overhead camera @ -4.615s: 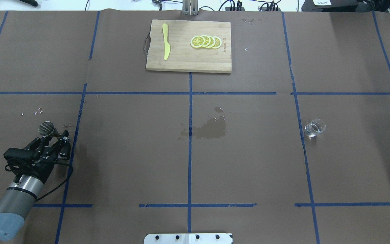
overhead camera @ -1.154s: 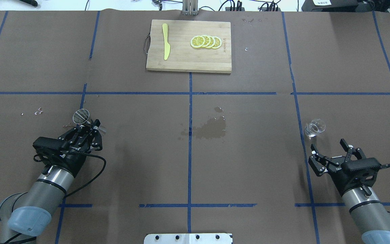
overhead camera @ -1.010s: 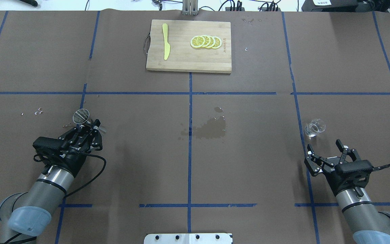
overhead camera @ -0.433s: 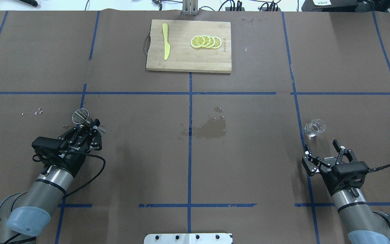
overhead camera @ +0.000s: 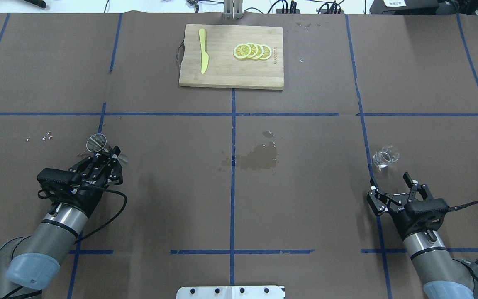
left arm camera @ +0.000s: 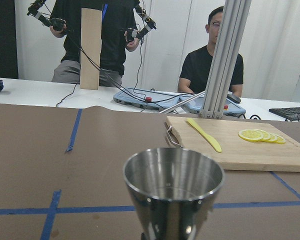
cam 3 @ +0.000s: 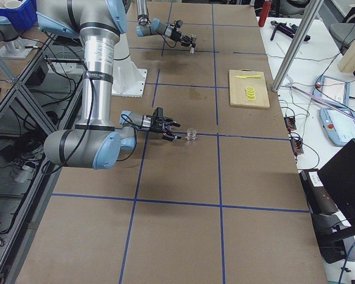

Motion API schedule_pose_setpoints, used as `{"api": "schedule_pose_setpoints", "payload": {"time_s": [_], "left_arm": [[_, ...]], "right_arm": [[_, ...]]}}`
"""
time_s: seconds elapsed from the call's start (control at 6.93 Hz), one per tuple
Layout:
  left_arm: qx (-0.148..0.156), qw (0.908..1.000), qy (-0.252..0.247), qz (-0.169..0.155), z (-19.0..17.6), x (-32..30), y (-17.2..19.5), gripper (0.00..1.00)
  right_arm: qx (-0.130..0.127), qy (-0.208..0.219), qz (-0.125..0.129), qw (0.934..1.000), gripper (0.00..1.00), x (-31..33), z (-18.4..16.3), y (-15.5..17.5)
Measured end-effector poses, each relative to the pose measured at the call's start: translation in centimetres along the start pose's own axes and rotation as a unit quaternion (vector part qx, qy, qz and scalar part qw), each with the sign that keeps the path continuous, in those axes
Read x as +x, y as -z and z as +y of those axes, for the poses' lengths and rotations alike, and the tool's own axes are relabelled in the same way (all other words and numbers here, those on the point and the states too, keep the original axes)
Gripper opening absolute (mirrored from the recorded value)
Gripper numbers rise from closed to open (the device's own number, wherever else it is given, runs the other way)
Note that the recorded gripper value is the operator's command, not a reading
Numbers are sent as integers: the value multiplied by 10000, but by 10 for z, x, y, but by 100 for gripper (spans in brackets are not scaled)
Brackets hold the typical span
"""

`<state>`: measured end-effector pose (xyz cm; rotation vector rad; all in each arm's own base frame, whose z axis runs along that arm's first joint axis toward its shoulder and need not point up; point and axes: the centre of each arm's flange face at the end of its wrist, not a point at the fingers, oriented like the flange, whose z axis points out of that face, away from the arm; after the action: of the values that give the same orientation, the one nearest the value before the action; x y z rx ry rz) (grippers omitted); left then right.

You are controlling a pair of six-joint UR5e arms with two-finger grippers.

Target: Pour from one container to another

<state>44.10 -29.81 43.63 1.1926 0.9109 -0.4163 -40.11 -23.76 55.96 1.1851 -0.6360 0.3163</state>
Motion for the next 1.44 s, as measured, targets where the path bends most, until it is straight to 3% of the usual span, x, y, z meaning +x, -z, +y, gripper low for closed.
{"api": "schedule_pose_setpoints", "payload": {"time_s": [1.44], "left_arm": [[-15,10000,-40,-19,3,-3,0,0]], "right_arm": [[-205,-142,261,9993,89,0,-10,-54]]}}
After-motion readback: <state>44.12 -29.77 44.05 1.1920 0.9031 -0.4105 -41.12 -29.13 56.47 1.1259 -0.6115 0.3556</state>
